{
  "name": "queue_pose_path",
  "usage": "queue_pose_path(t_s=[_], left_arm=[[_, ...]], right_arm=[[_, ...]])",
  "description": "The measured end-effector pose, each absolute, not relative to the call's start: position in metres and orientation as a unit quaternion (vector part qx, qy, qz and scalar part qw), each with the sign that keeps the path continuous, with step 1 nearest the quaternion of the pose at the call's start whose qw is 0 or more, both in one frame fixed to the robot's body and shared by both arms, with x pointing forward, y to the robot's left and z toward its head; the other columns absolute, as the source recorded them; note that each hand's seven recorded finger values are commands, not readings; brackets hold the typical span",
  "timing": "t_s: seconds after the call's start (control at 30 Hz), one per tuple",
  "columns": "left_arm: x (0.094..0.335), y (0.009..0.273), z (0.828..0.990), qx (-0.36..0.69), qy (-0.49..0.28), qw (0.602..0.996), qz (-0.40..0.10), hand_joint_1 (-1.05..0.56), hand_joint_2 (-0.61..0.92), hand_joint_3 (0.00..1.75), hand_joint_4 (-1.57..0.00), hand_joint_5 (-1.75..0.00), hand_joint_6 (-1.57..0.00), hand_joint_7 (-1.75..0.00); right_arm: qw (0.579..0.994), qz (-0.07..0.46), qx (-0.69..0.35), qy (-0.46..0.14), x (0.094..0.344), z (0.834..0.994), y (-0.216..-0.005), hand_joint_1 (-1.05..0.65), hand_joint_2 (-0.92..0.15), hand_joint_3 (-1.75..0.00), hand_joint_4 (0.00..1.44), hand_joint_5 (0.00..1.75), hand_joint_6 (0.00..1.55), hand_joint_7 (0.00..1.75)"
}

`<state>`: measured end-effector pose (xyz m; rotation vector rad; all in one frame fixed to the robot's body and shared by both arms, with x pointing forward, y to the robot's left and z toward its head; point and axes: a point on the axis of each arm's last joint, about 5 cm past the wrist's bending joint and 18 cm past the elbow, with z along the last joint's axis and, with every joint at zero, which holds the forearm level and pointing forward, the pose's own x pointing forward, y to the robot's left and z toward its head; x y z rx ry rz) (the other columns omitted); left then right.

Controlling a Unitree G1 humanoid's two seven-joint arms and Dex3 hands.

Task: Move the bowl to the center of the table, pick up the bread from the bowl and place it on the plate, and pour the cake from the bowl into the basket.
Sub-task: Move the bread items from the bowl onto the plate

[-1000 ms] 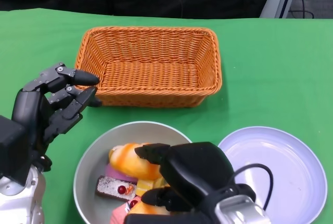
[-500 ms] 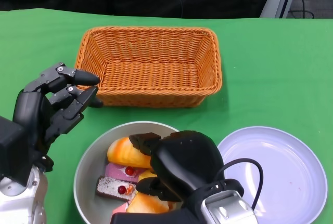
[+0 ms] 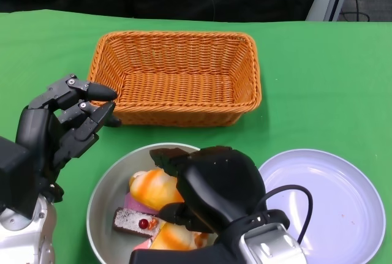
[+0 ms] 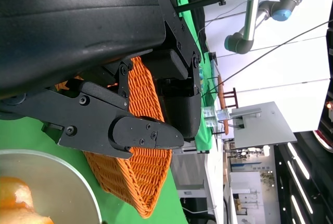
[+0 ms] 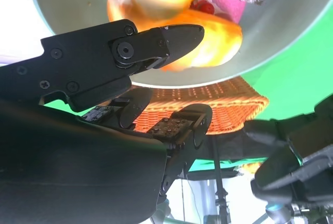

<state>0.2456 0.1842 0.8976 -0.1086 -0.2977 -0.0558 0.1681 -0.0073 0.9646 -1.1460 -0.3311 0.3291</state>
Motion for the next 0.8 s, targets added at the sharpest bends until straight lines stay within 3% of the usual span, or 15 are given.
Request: queue_pose_path(t_s=[0.53, 0.8], left_arm=[[0.2457, 0.1837, 0.8979, -0.051, -0.15, 0.987, -0.031, -0.38, 0.92, 0.21, -0.72, -1.25, -0.78, -0.99], [0.2456, 0.183, 0.8984, -0.044, -0.155, 0.986, -0.033, -0.4, 0.92, 0.21, -0.74, -1.26, -0.81, -0.97]], right_arm=[[0.789, 0.2, -0.573, -0.097, 0.1722, 0.9635, -0.0046, -0.8, -0.92, -0.14, 0.68, 0.05, 0.47, 0.0], [0.784, 0.198, -0.58, -0.099, 0.175, 0.9612, 0.0006, -0.79, -0.92, -0.12, 0.66, 0.04, 0.47, 0.0]])
